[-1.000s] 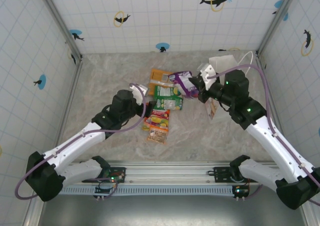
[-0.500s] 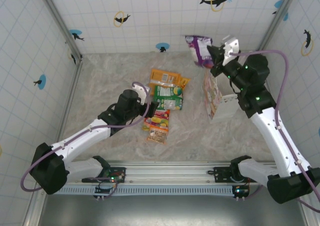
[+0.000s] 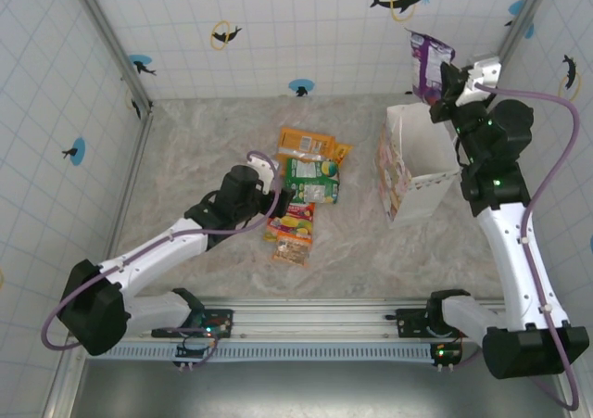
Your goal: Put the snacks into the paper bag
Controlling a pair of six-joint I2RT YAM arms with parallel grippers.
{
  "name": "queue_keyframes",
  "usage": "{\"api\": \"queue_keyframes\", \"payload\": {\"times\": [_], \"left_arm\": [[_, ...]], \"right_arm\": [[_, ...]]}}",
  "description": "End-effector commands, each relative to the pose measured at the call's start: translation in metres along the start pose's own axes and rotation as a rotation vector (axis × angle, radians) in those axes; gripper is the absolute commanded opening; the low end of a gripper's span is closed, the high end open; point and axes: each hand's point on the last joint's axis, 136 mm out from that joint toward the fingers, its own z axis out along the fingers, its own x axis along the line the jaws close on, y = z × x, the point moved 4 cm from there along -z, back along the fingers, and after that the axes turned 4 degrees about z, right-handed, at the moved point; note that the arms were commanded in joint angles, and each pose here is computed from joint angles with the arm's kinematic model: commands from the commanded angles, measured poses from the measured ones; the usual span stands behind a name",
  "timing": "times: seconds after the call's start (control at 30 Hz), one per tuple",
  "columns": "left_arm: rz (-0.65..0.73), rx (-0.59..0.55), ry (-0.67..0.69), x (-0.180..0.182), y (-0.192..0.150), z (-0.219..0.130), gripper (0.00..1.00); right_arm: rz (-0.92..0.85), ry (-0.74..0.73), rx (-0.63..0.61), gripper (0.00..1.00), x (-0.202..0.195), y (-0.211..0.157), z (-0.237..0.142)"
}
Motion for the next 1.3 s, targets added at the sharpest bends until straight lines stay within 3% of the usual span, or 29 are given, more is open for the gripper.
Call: {"api": "queue_keyframes", "payload": {"times": [0.0,0.23,0.57,0.63,0.8,1.0,1.27], "left_arm": [[-0.013,-0.011,0.008,0.0,0.012,-0.002,0.8],[-0.001,0.005,0.011,0.0,0.011,0.001,0.8],[-0.032,0.071,-0.008,-0.002,0.004,0.011,0.79],[-0.033,0.078,-0.007,-0.002,0.003,0.012,0.78],[-0.039,0.081,-0.011,-0.003,0.003,0.012,0.79],[-0.049,0.094,-0.022,-0.004,0.0,0.014,0.78],[-0.062,0.107,-0.034,-0.006,-0.004,0.016,0.78]], "right_arm": [[0.016,-0.025,0.06,0.0,-0.003,-0.011,-0.011],[-0.014,-0.052,0.3,0.0,-0.006,-0.058,-0.024],[-0.028,-0.066,0.489,0.01,-0.009,-0.093,-0.029],[-0.016,-0.066,0.502,0.14,-0.009,-0.094,-0.028],[0.011,-0.05,0.492,0.33,-0.005,-0.085,-0.03],[0.132,-0.029,0.562,0.44,0.01,-0.079,-0.043],[0.15,0.043,0.78,0.5,0.043,-0.11,-0.07]]}}
